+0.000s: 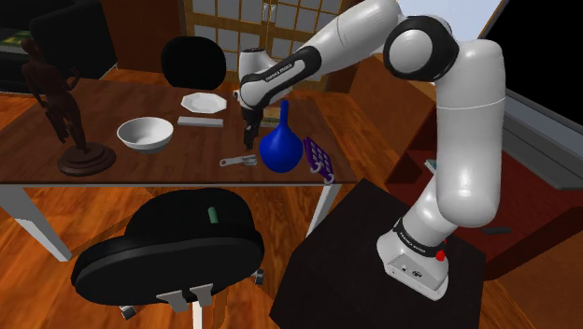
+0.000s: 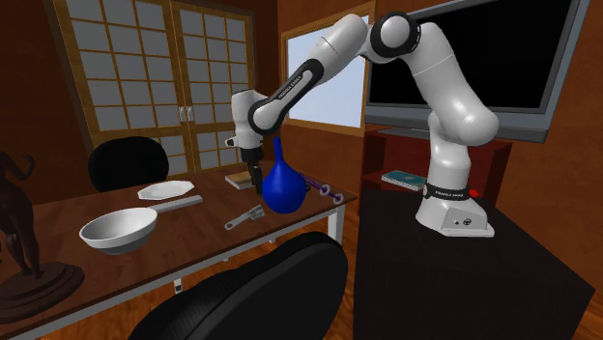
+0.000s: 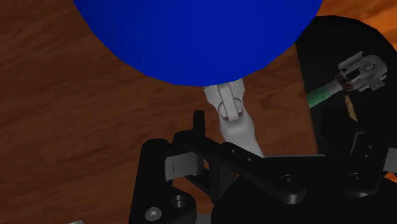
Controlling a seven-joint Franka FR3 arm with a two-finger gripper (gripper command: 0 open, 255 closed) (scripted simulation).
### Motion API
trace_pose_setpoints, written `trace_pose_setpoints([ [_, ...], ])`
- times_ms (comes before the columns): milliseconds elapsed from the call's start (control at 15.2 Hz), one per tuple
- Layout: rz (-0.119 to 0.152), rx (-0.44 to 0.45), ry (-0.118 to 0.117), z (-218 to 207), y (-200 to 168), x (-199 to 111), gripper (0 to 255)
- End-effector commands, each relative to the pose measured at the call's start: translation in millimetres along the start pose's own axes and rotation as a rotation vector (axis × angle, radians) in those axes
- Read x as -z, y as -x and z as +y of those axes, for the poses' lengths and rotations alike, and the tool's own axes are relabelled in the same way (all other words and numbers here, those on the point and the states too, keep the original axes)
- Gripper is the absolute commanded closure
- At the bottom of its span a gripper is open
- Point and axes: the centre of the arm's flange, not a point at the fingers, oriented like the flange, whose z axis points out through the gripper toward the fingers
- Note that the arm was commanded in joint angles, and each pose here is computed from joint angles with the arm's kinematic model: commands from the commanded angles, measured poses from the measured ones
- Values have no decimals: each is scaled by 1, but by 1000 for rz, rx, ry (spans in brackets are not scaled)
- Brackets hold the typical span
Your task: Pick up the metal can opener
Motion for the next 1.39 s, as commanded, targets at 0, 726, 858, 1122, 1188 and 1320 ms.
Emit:
trace_pose_setpoints([
  [0,-6,40,6,0,-20,-19,0],
  [726,-21,120,17,-1,-62,-91,0],
  [858,-21,120,17,-1,-63,-100,0],
  [1122,-21,120,17,-1,-63,-100,255],
  [1188,-21,120,17,-1,-63,-99,255],
  [1320,-21,120,17,-1,-63,-99,255],
])
